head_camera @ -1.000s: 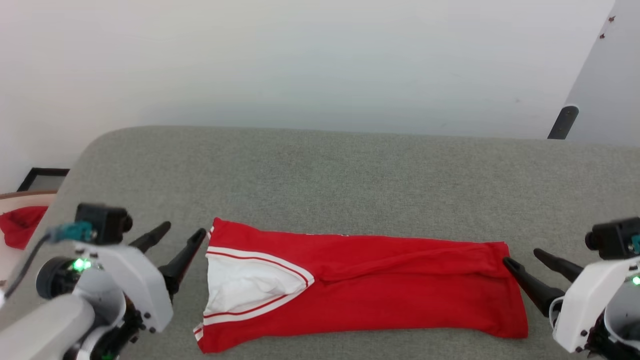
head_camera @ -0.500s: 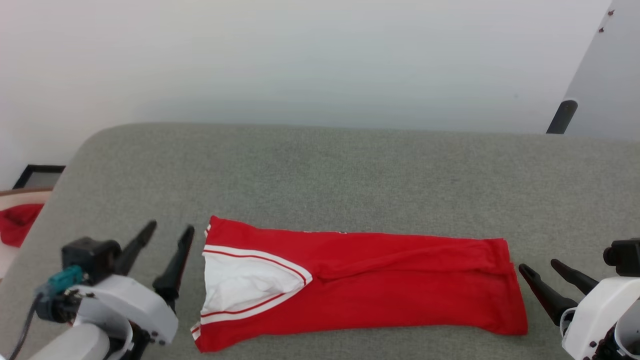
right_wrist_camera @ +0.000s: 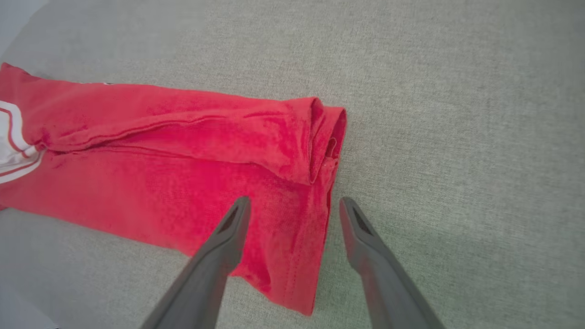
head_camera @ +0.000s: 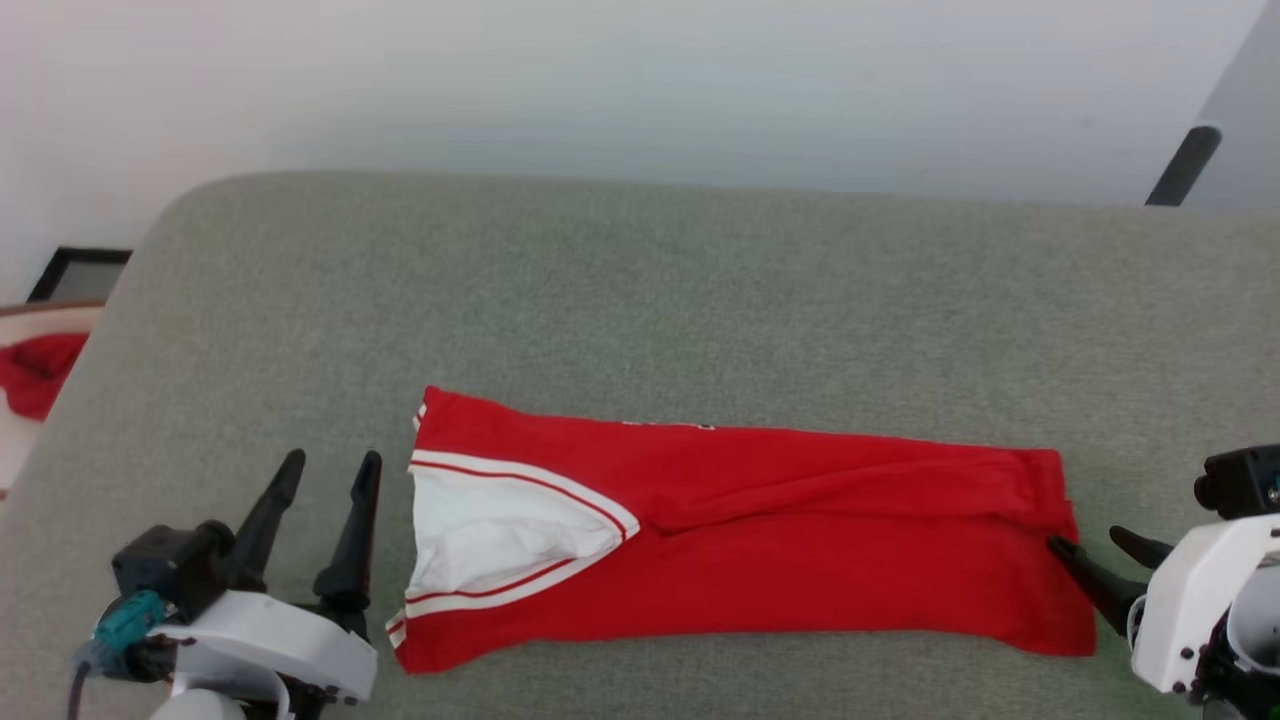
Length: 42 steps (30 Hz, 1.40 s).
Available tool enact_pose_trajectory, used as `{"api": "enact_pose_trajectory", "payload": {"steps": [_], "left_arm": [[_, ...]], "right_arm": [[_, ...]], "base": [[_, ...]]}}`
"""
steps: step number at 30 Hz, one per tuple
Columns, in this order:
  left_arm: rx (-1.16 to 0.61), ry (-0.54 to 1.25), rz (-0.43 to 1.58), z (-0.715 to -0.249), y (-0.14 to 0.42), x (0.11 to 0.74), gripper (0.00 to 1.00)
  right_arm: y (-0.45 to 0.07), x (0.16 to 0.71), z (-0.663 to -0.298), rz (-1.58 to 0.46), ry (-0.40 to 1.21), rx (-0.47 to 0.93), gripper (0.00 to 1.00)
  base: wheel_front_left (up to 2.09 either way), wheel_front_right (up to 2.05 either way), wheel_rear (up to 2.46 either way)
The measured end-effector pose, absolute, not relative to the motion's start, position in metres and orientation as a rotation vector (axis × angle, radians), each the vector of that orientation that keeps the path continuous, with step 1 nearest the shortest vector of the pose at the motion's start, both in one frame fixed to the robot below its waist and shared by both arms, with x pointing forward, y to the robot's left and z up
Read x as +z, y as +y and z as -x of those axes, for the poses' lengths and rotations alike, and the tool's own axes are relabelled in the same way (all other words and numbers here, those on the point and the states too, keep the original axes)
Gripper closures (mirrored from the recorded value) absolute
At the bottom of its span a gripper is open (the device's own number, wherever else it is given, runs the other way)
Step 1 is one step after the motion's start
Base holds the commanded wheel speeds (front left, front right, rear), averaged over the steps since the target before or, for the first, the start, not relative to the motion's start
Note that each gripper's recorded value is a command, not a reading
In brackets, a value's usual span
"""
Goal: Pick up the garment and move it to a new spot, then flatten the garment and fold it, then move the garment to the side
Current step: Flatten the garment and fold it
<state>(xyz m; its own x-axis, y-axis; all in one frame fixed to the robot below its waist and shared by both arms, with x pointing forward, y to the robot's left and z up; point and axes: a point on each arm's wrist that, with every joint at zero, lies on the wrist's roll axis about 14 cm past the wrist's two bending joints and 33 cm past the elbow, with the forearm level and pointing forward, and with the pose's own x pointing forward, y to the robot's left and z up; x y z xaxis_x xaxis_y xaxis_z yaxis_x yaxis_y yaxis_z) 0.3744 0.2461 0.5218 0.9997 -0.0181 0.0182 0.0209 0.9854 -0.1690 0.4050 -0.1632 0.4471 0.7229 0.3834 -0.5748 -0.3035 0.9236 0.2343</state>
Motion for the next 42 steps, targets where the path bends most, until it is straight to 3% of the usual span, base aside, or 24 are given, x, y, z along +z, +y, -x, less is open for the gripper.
{"api": "enact_pose_trajectory", "payload": {"steps": [22, 23, 25, 31, 42], "left_arm": [[0.079, 0.013, 0.214, -0.380, 0.260, 0.487, 0.00], [0.087, 0.012, 0.217, -0.379, 0.262, 0.487, 0.00], [0.095, 0.015, 0.222, -0.377, 0.263, 0.484, 0.00], [0.122, 0.016, 0.232, -0.374, 0.267, 0.481, 0.00], [0.129, -0.007, 0.237, -0.368, 0.268, 0.485, 0.00]], "right_arm": [[-0.143, 0.373, -0.434, -0.135, 1.001, 0.403, 0.00], [-0.141, 0.372, -0.433, -0.141, 1.021, 0.408, 0.12], [-0.140, 0.371, -0.432, -0.143, 1.058, 0.417, 1.00], [-0.133, 0.372, -0.429, -0.175, 1.101, 0.440, 1.00], [-0.147, 0.385, -0.437, -0.173, 1.021, 0.394, 1.00]], "base": [[0.00, 0.00, 0.00], [0.00, 0.00, 0.00], [0.00, 0.00, 0.00], [0.00, 0.00, 0.00], [0.00, 0.00, 0.00]]}}
